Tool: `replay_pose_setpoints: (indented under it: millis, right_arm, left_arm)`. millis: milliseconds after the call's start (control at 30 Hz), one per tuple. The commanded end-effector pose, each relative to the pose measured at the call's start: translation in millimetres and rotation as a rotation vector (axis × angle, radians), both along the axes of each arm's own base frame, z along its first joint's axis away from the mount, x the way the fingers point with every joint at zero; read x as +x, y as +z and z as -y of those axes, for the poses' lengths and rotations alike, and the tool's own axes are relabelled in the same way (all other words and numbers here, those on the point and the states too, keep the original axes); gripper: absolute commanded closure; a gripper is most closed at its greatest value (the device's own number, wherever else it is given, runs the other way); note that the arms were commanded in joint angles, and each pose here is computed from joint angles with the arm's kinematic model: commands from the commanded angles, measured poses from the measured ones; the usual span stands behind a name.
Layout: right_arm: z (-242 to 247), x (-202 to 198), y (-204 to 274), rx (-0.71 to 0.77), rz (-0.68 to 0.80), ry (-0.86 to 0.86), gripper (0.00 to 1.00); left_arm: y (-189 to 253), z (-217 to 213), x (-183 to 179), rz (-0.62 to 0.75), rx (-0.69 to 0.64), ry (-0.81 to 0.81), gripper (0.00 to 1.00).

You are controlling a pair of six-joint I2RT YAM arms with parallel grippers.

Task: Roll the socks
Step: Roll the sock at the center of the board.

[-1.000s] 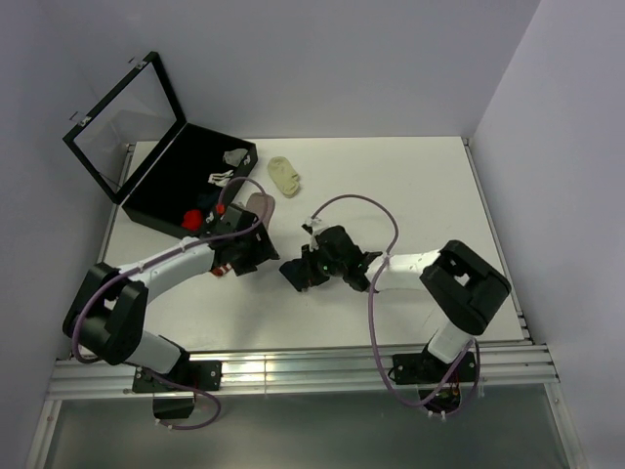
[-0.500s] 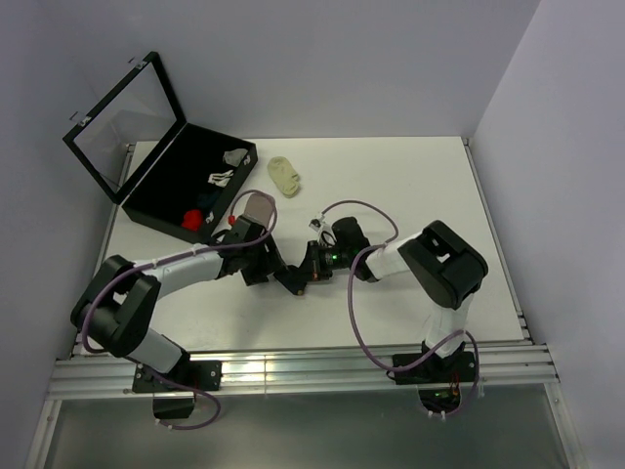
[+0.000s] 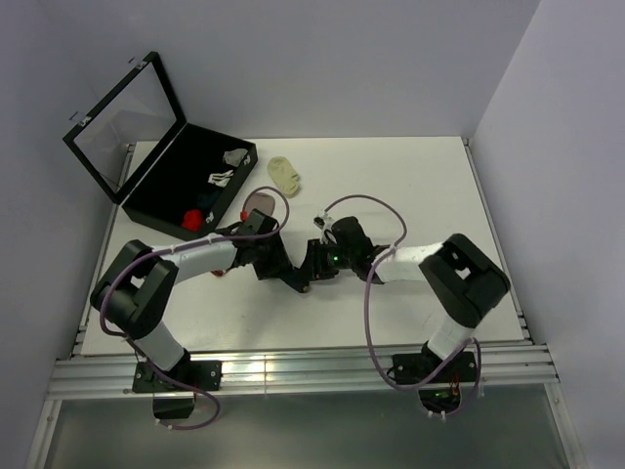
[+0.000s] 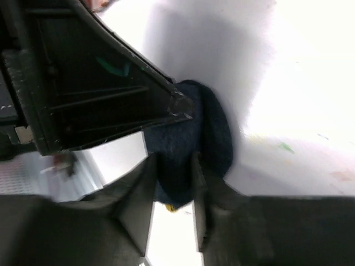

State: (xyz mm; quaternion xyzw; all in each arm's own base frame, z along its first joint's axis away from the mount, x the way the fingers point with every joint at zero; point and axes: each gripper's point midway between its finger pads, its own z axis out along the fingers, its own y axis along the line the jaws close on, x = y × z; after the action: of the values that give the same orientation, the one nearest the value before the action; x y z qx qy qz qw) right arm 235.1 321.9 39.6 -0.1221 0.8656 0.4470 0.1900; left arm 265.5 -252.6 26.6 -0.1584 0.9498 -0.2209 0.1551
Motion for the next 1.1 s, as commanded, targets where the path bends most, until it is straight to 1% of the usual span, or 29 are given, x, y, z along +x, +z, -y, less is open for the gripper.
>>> replay_pose_setpoints:
  millis: [0, 67, 133, 233, 267, 333, 367, 433, 500, 600, 633, 700, 733, 767, 833, 867, 900, 933, 1033, 1067]
  right_arm:
    - [28, 16, 3, -0.218, 0.210, -0.077, 0.59]
    - [26, 13, 11, -0.286, 0.281, -0.069, 0.56]
    - [23, 15, 23, -0.367, 0.403, -0.086, 0.50]
    - [21, 15, 28, -0.462, 0.505, -0.080, 0.47]
    - [16, 7, 26, -0.486, 0.519, -0.051, 0.47]
    - [12, 7, 26, -0.534, 0.563, -0.048, 0.46]
    - [7, -1, 26, -0.543, 0.580, -0.026, 0.46]
    - [-1, -3, 24, -0.562, 0.606, -0.007, 0.46]
    - [2, -7, 12, -0.635, 0.615, 0.011, 0.46]
    - [2, -9, 1, -0.696, 0.633, 0.016, 0.47]
    - [3, -9, -2, -0.709, 0.630, 0.015, 0.49]
    - [5, -10, -10, -0.717, 0.616, 0.013, 0.61]
    - [7, -13, -13, -0.717, 0.609, 0.019, 0.68]
    - [6, -13, -14, -0.710, 0.606, 0.019, 0.81]
    - [4, -18, -15, -0.685, 0.585, 0.036, 0.90]
    - [3, -20, -15, -0.671, 0.576, 0.040, 0.96]
    - [2, -21, -16, -0.658, 0.565, 0.046, 0.98]
    - [0, -25, -17, -0.636, 0.543, 0.067, 0.99]
    - [-4, -33, -18, -0.582, 0.492, 0.099, 1.00]
    - [-7, -29, -15, -0.553, 0.488, 0.087, 1.00]
  left_arm:
    - [-17, -19, -9, -0.042, 0.136, -0.023, 0.46]
    - [-14, -17, -6, -0.035, 0.148, -0.035, 0.46]
    - [-14, -15, -4, -0.037, 0.162, -0.048, 0.46]
    - [-15, -13, -4, -0.039, 0.168, -0.060, 0.46]
    - [-14, -11, -4, -0.037, 0.167, -0.065, 0.46]
    - [-14, -11, -4, -0.040, 0.171, -0.069, 0.46]
    - [-14, -10, -4, -0.038, 0.171, -0.072, 0.46]
    - [-15, -10, -4, -0.040, 0.174, -0.076, 0.46]
    - [-15, -9, -5, -0.039, 0.174, -0.078, 0.47]
    - [-13, -8, -4, -0.032, 0.168, -0.078, 0.47]
    - [-13, -8, -5, -0.031, 0.166, -0.080, 0.47]
    - [-10, -7, -4, -0.022, 0.159, -0.081, 0.46]
    - [-9, -7, -4, -0.018, 0.156, -0.077, 0.46]
    - [-5, -7, -2, -0.008, 0.150, -0.074, 0.45]
    - [-2, -6, -2, 0.006, 0.138, -0.071, 0.41]
    - [7, -5, -1, 0.029, 0.121, -0.069, 0.39]
    - [11, -5, 0, 0.041, 0.111, -0.066, 0.35]
    - [13, -9, 5, 0.070, 0.121, -0.042, 0.33]
    - [31, -14, 12, 0.127, 0.084, 0.006, 0.28]
    - [41, -16, 15, 0.155, 0.061, 0.022, 0.27]
